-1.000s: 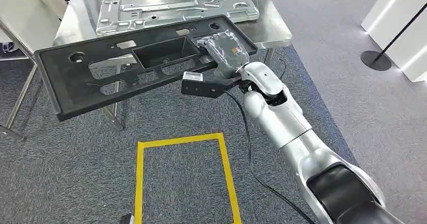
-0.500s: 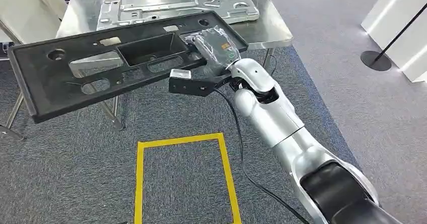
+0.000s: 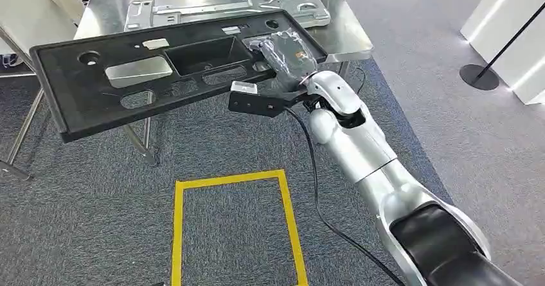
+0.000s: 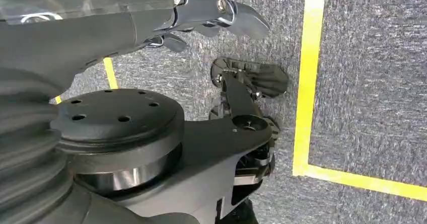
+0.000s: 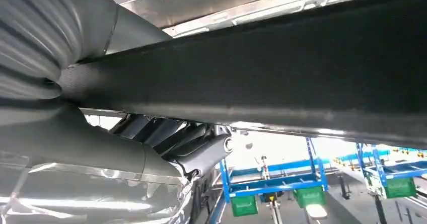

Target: Take the parts from the cabinet and place them on the table.

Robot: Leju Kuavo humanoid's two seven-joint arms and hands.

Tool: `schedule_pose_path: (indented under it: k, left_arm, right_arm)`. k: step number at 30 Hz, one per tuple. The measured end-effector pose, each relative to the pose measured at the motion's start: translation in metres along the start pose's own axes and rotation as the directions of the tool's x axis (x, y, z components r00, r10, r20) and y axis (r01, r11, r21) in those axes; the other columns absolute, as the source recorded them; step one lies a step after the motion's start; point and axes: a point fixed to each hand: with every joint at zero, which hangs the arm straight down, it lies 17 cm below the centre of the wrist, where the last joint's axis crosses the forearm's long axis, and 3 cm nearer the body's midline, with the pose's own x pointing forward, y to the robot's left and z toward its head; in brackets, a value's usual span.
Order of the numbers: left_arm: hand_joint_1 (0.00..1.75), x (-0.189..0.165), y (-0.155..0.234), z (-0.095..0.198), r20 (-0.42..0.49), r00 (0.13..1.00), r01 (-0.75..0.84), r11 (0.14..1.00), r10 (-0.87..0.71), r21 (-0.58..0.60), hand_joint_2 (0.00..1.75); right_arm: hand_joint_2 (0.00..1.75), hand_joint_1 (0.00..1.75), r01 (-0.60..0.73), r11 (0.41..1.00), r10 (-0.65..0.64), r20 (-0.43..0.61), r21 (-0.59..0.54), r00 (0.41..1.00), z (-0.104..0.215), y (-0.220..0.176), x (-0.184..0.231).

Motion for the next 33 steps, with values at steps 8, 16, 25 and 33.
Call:
schedule_pose_path:
  k: [8,16,25,33]
  left_arm:
    - [0.00,-0.002,0.002,0.000,-0.016,1.000,-0.019,1.000,0.020,0.008,1.75]
    - [0.00,0.001,-0.005,-0.001,-0.019,1.000,-0.001,1.000,0.000,-0.017,1.75]
    - [0.00,0.005,-0.007,-0.001,-0.014,1.000,-0.009,1.000,0.009,-0.020,1.75]
    - [0.00,0.008,-0.010,-0.001,-0.005,1.000,-0.010,1.000,0.010,-0.024,1.75]
  right_arm:
    - [1.75,1.75,-0.020,1.000,0.020,-0.013,0.004,1.000,0.003,0.003,-0.008]
    - [1.75,1.75,-0.040,0.999,0.040,-0.035,0.015,0.999,0.007,0.010,-0.015]
    - [1.75,1.75,-0.038,0.999,0.038,-0.050,0.011,0.998,0.008,0.009,-0.020]
    - [1.75,1.75,-0.031,0.999,0.032,-0.060,0.008,0.998,0.006,0.004,-0.024]
